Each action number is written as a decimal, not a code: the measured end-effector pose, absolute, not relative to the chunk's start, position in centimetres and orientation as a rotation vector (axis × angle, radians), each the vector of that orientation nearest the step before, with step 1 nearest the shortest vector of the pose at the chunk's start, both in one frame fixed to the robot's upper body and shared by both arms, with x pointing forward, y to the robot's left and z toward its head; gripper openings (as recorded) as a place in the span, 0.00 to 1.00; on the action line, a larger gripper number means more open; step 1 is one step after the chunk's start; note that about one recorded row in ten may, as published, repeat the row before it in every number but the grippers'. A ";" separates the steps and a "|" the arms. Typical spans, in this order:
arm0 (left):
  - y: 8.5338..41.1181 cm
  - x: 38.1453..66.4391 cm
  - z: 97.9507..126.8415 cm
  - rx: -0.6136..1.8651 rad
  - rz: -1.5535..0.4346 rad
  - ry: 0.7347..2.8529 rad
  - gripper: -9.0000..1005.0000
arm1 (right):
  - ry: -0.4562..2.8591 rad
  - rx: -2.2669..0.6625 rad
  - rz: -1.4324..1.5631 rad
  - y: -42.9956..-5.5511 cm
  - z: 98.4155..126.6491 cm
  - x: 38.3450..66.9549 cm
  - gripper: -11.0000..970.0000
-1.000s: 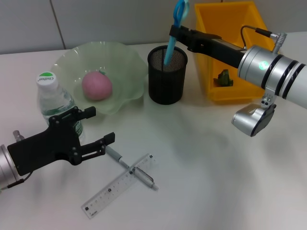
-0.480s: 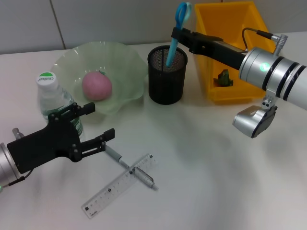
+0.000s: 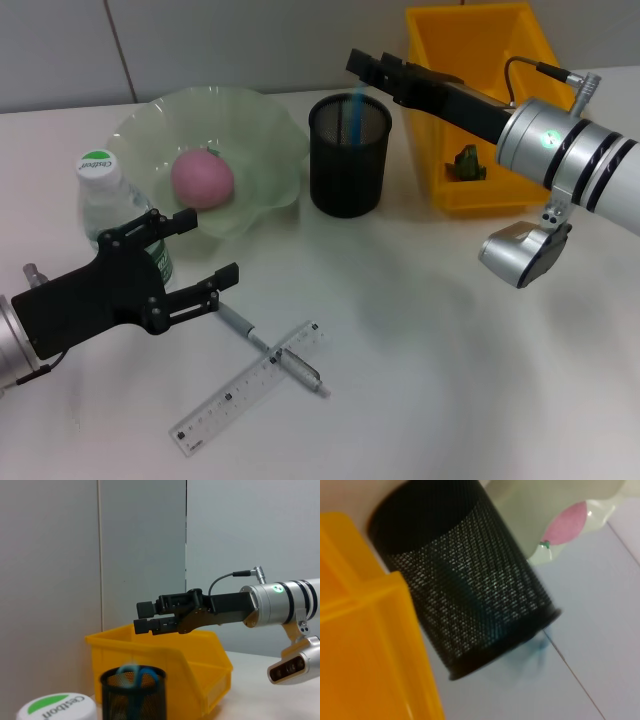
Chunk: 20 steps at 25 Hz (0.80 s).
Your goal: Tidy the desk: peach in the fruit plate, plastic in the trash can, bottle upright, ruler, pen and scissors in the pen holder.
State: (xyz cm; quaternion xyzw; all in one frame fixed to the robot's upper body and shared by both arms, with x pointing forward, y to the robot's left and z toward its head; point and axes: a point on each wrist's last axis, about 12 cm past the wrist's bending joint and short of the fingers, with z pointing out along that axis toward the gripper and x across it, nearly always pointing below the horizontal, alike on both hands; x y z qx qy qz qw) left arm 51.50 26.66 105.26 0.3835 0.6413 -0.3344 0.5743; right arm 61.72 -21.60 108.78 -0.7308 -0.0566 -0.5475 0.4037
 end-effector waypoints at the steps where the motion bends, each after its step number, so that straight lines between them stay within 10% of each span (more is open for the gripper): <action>1: 26.7 51.5 105.3 0.898 -0.784 1.500 0.78 | -0.135 -1.839 -1.382 -21.5 108.8 61.7 0.62; 20: 26.7 51.5 105.4 0.901 -0.773 1.482 0.77 | -0.013 -1.680 -1.346 -21.5 109.1 60.6 0.72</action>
